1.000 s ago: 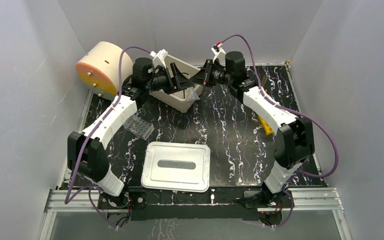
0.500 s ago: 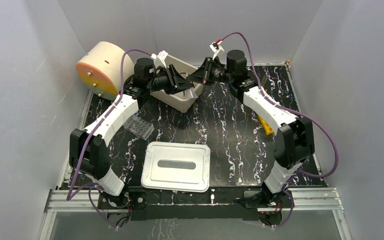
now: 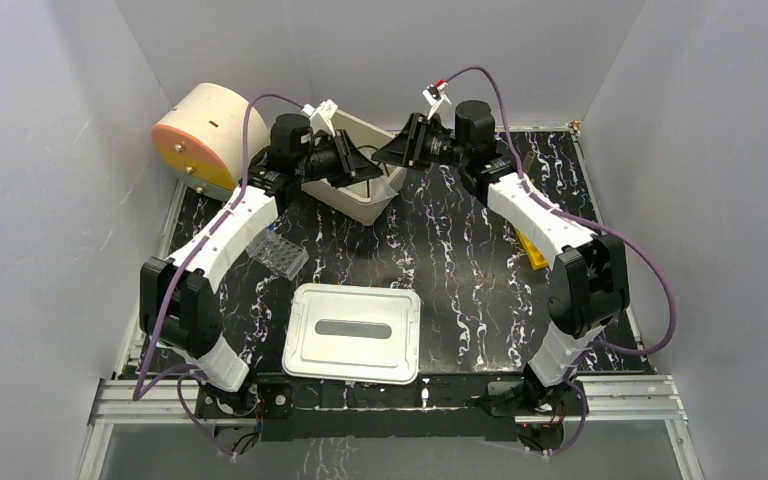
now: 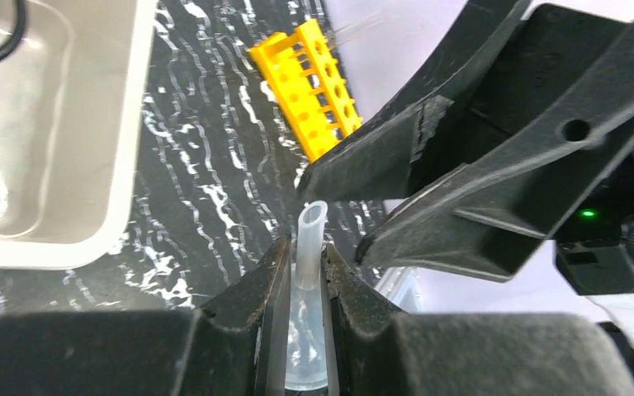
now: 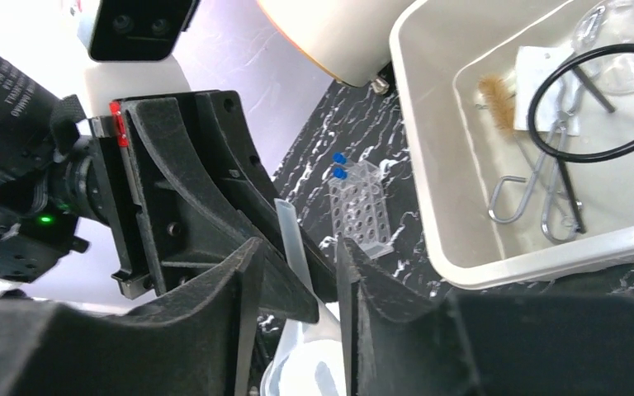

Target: Organize the chemistry lab equipment

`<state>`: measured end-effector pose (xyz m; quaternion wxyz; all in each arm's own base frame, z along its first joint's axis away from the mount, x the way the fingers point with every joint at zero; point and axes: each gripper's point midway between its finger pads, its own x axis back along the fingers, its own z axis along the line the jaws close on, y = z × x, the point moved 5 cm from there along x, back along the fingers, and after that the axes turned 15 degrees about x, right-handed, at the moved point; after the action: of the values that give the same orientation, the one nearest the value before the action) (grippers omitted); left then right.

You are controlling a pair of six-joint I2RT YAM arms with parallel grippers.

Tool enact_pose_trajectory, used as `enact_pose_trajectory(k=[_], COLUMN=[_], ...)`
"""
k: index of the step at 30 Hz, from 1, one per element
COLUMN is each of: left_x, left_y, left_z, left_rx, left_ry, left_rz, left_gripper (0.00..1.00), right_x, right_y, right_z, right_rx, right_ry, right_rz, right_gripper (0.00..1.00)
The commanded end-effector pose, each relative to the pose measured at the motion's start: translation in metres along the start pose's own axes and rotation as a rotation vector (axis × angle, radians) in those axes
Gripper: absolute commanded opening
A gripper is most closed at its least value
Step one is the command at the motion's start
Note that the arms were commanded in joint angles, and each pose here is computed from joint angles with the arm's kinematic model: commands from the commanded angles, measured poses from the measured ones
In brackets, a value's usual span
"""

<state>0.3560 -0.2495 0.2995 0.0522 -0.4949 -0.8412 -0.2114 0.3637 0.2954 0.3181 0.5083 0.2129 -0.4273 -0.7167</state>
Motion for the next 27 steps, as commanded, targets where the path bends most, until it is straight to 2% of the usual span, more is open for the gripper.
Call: enact_pose_trajectory(k=[1,6,13,18,23,27], left_x=[0.005,0.003,0.007,0.006,0.001,-0.009], left_y=[0.011,0.031,0.082,0.114,0.135,0.144], left_z=[0.008,0.018,0.022,0.043,0.062,0.081], left_rx=[-0.126,-0.227,-0.434,-0.554,-0.622,-0.639], left_ry=[0.110,0.200,0.369,0.514,0.593,0.644], left_rz=[-0.054,-0.149,-0.355,-0.506,-0.630,-0.659], left_gripper=[0.00,0.00,0.00,0.00,0.00,0.00], right_x=[0.015,0.044,0.064,0.074,0.080,0.083], right_y=[0.034,0.047,0.039,0.024,0.018,0.012], right_z=[0.002,-0.016,-0.019,-0.021,-0.022,-0.023], right_rx=[0.046,0.023,0.079,0.077,0.082,0.060], right_ry=[-0.051,-0.143,-0.251,-0.302,-0.335,-0.336], right_rz=[-0.099,-0.139,-0.122,-0.062,-0.032,-0.013], right_gripper=[0.51,0.59,0.60,0.60,0.60,0.60])
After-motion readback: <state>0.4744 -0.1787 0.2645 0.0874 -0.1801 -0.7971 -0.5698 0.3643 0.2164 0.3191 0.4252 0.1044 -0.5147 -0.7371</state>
